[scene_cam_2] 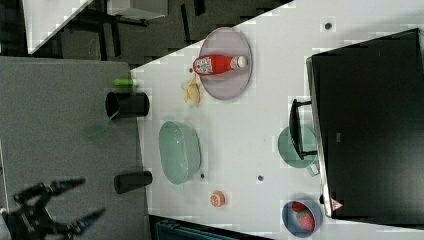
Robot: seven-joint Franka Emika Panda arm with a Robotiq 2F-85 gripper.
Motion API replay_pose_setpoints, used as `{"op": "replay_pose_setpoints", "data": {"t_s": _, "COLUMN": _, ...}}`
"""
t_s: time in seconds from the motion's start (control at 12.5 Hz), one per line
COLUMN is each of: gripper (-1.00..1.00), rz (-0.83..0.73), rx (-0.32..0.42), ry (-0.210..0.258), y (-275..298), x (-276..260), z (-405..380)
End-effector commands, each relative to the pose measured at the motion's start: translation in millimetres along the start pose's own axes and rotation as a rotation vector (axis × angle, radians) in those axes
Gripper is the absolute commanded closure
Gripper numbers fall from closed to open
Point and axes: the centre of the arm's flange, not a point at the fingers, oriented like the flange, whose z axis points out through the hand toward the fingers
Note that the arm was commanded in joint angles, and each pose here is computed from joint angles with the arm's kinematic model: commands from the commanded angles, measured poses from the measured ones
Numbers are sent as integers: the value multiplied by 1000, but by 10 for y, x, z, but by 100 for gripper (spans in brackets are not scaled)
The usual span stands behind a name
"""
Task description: Drag strainer left to right.
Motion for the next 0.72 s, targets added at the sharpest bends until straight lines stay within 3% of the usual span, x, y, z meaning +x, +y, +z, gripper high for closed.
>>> {"op": "replay_pose_setpoints", "data": {"t_s": 0.08, "gripper": -100, "rz": -118, "rx": -150, "ry": -94, "y": -762, "x": -633, "z": 1010}}
{"op": "replay_pose_setpoints", "data": {"t_s": 0.4, "gripper": -100, "rz": -89, "rx": -142, "ry": -96, "y": -1505, "x": -1332, "z": 1714}}
{"op": "replay_pose_setpoints", "data": {"t_s": 0.72, "gripper": -100, "rz": 161, "rx": -150, "ry": -171, "y": -1924, "x": -1740, "z": 2575}}
